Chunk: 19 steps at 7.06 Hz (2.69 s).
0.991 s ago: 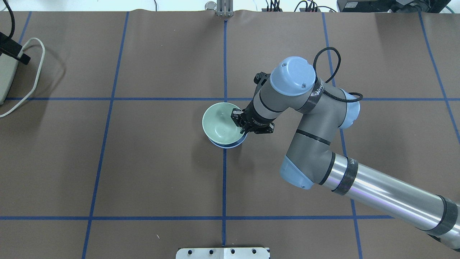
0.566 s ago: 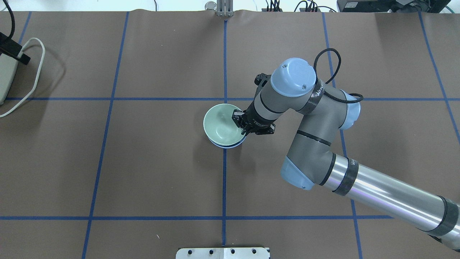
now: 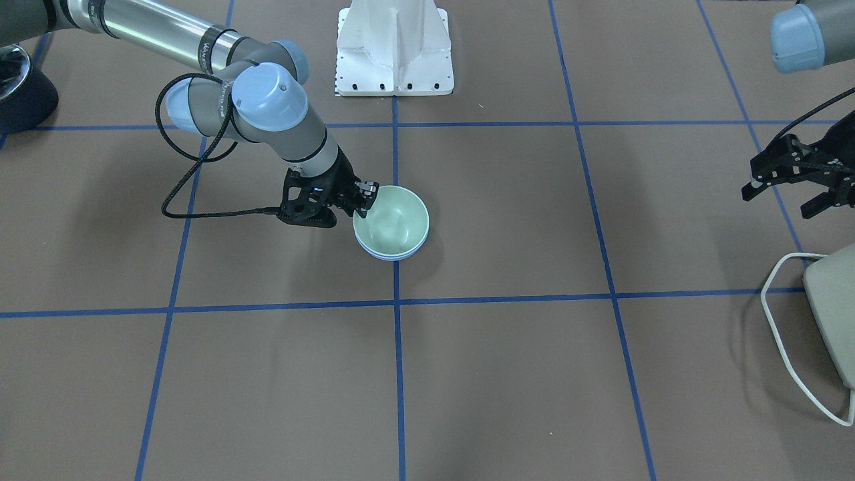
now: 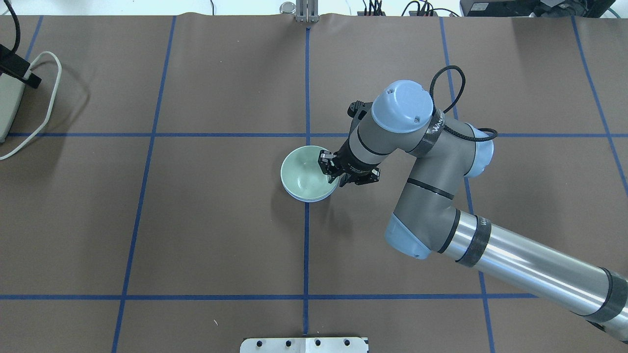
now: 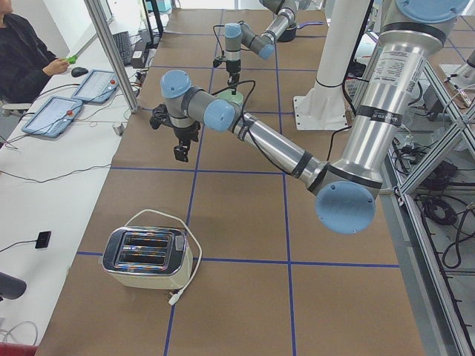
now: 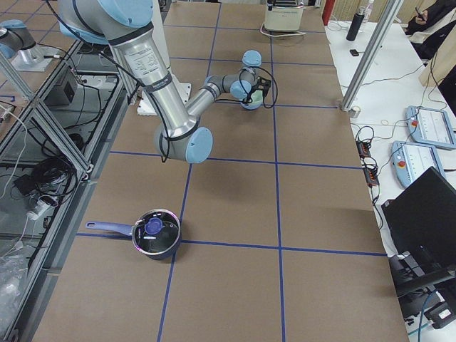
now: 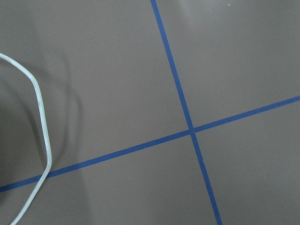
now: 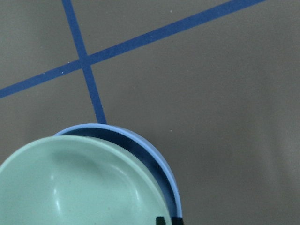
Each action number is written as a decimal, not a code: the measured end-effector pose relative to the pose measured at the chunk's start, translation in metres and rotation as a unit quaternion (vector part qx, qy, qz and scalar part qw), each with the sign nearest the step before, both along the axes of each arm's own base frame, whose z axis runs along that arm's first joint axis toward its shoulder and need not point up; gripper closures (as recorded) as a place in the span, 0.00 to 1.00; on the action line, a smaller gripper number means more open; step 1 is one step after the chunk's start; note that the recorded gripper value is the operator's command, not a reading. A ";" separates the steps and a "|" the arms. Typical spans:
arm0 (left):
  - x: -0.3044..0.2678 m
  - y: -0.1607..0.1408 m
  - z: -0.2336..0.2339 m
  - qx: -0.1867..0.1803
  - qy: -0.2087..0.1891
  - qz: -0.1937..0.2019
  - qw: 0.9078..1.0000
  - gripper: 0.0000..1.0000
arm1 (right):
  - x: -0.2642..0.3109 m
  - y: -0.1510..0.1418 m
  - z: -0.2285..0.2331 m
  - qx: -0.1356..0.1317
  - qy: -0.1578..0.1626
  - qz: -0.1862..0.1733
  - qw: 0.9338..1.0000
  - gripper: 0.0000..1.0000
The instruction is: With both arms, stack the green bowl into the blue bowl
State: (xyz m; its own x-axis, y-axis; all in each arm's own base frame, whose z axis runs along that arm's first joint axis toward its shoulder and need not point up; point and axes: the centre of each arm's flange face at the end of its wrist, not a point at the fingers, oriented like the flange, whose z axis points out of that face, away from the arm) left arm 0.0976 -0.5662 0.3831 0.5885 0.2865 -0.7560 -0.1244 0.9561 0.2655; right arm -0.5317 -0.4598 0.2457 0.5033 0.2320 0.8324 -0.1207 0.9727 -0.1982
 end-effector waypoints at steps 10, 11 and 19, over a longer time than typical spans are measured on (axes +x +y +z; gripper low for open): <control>-0.077 0.002 0.030 0.017 -0.021 0.000 1.000 0.06 | 0.267 -0.114 0.070 0.109 0.013 0.056 0.992 0.00; -0.089 0.003 0.039 0.019 -0.025 0.003 1.000 0.06 | 0.308 -0.126 0.096 0.132 0.034 0.054 0.989 0.00; -0.158 0.007 0.140 0.021 -0.039 0.028 0.999 0.05 | 0.500 -0.140 0.297 0.166 0.151 -0.022 0.974 0.00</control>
